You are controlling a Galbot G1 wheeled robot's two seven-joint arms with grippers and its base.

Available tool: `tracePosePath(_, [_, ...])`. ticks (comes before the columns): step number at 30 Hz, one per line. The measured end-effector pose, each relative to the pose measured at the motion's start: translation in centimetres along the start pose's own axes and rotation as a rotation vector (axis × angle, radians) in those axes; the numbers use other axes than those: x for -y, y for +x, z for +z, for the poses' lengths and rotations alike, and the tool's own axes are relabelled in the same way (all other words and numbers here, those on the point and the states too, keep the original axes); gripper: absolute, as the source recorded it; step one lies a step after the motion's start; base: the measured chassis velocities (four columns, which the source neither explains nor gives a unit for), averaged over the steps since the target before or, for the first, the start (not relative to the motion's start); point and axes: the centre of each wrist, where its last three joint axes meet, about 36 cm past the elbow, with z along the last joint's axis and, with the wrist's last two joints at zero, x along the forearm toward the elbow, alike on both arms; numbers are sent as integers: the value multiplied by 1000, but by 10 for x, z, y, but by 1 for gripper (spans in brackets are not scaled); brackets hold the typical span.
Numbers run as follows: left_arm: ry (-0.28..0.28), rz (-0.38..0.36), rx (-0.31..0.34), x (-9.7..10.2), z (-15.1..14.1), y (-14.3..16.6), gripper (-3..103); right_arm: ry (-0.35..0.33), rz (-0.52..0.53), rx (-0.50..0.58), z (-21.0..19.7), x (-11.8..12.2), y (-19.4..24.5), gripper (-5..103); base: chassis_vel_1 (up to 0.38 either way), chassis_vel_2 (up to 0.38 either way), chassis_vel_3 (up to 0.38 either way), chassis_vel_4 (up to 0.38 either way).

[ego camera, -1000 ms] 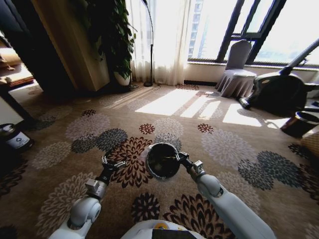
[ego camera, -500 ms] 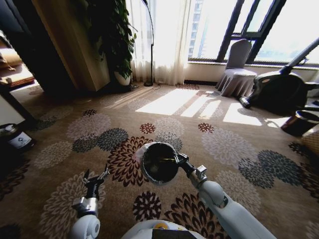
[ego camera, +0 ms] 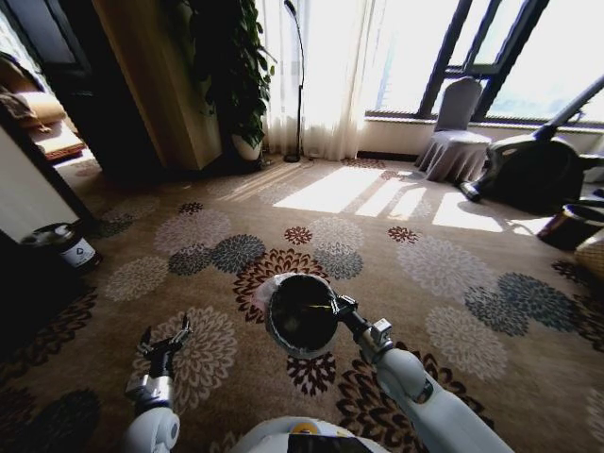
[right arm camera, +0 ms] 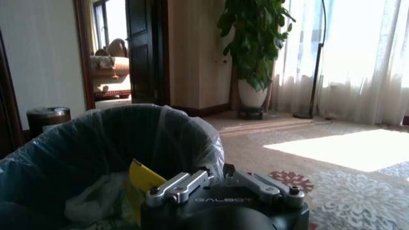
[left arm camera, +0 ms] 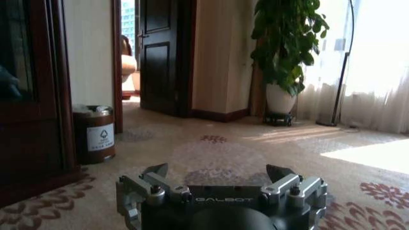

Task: Pick up the trash from the ground and place it into the trash bin.

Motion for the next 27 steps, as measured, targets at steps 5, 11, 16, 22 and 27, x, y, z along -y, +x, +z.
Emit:
tracePosePath(5, [-16, -58, -35, 6, 4, 1, 100, 0, -1, 8, -2, 1, -2, 4, 490, 184, -481, -179])
tracePosePath(11, [-40, -70, -68, 5, 10, 5, 100, -15, -1, 24, -2, -2, -5, 4, 550, 119, -531, -120])
tracePosePath(16, [-39, -52, -75, 4, 13, 6, 100, -28, -7, 25, 0, -7, -4, 4, 408, -94, -392, 81])
tracePosePath(22, [-32, -47, -74, 8, 13, 5, 100, -31, -7, 30, -1, -7, -3, 4, 128, -229, -139, 229])
tracePosePath(27, [-35, -54, -72, 6, 14, 3, 100, -31, -6, 31, -1, -7, -3, 4, 52, -338, -93, 322])
